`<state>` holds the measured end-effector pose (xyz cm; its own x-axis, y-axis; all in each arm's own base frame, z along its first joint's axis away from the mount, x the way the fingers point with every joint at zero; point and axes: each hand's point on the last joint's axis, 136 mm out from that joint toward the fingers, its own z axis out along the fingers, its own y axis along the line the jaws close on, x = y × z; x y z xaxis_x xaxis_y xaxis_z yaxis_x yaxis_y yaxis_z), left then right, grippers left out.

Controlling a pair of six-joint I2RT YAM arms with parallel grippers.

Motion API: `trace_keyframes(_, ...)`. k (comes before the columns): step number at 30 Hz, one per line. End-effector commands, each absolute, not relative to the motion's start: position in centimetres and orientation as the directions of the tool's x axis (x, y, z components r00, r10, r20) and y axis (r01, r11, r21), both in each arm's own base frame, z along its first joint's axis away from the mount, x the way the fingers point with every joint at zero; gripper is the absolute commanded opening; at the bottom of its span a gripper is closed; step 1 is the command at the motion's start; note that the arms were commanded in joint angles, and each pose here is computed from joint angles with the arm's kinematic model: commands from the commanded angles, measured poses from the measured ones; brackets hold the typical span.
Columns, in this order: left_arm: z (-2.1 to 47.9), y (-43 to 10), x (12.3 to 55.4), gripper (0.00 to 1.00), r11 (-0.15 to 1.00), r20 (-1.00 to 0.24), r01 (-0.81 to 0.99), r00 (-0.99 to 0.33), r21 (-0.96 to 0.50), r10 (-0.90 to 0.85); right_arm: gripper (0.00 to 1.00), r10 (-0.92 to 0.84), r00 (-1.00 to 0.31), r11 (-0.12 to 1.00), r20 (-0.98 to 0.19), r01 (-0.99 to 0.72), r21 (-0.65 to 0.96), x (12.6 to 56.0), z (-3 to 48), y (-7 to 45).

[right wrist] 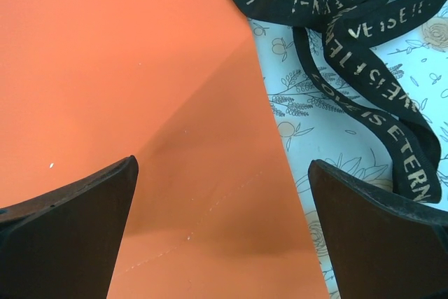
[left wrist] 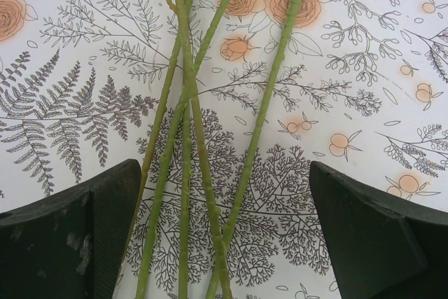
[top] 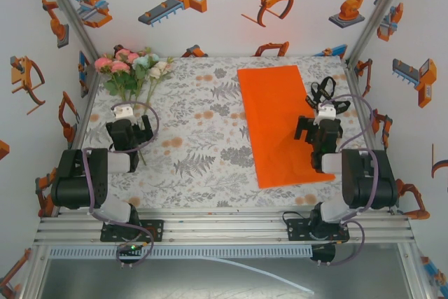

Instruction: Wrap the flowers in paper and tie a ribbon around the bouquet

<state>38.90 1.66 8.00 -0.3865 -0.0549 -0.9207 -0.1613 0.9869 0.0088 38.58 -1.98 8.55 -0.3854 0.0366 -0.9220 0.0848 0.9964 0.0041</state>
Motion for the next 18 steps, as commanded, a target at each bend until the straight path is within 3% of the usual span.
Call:
trace_keyframes(1, 9.3, 1.1, 39.5, 0.97, 0.991, -0.937, -0.131, -0.349, 0.019, -0.028, 0.99, 0.077, -0.366, 0.989, -0.927, 0.148, 0.024, 37.9, 12.1, -2.8)
trace_keyframes(6, 14.5, -0.6, 38.1, 0.99, 0.979, -0.935, -0.162, -0.350, 0.122, 0.059, 0.98, 0.432, -0.310, 0.861, -0.847, 0.421, 0.285, 33.8, 15.9, -5.1)
trace_keyframes(9, 17.9, -1.7, 37.2, 1.00, 0.978, -0.906, -0.206, -0.406, -0.036, -0.119, 1.00, 0.506, -0.350, 0.821, -0.788, 0.475, 0.317, 31.4, 16.8, -5.2)
trace_keyframes(12, 19.2, -7.3, 37.4, 0.99, 0.960, -0.827, -0.055, -0.495, -0.276, -0.266, 0.99, 0.631, -0.399, 0.755, -0.665, 0.512, 0.409, 30.0, 16.2, -5.0)
trace_keyframes(18, 19.2, -22.4, 36.6, 0.96, 0.855, -0.711, 0.223, -0.670, -0.468, -0.214, 0.99, 0.846, -0.349, 0.522, -0.403, 0.698, 0.491, 27.5, 11.7, -9.0)
